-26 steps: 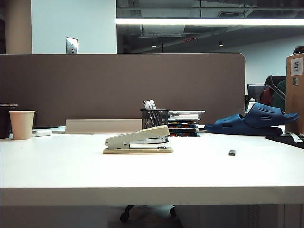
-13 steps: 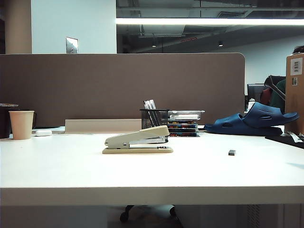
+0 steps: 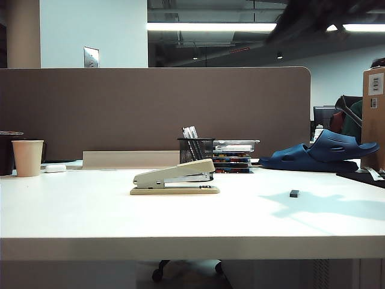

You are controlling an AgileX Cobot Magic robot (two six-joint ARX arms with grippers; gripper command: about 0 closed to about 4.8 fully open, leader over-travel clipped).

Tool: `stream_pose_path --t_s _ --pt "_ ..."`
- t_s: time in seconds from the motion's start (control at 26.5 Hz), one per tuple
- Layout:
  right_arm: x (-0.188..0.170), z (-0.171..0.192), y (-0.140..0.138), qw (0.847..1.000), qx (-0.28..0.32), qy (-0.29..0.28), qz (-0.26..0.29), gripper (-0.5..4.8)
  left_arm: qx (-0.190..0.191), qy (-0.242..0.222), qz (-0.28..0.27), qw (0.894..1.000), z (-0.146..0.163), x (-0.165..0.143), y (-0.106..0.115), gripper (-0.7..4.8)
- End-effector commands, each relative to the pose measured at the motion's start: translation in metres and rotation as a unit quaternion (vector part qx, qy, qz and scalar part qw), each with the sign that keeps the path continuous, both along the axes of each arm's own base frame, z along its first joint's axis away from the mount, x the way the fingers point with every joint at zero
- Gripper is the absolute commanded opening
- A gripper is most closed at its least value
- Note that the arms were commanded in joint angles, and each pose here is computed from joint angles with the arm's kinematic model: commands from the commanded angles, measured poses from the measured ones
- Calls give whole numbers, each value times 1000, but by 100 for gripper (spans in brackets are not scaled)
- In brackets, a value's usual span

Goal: Press the stapler down.

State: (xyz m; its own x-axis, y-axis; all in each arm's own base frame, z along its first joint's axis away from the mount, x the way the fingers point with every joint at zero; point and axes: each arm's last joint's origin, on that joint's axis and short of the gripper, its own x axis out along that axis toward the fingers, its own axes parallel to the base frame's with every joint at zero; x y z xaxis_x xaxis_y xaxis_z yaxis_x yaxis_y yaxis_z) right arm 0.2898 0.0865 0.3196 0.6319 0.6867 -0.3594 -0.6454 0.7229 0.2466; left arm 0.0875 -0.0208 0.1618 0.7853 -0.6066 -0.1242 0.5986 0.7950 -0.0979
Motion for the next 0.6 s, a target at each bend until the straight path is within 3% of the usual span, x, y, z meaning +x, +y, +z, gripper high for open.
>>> stream_pose_path --t_s 0.04,0.19,0.34,0.6 --pt "22 -4 17 999 11 -26 25 -9 1 -9 -1 1000 2 0 0 -5" --pt "43 -18 34 999 16 -32 38 -9 1 -9 -1 1000 2 0 0 -5" --pt "76 -56 58 998 25 15 54 -9 2 -9 0 1000 2 0 0 -5" --pt "95 -93 77 996 14 56 68 -9 2 -9 5 1000 2 0 0 -5"
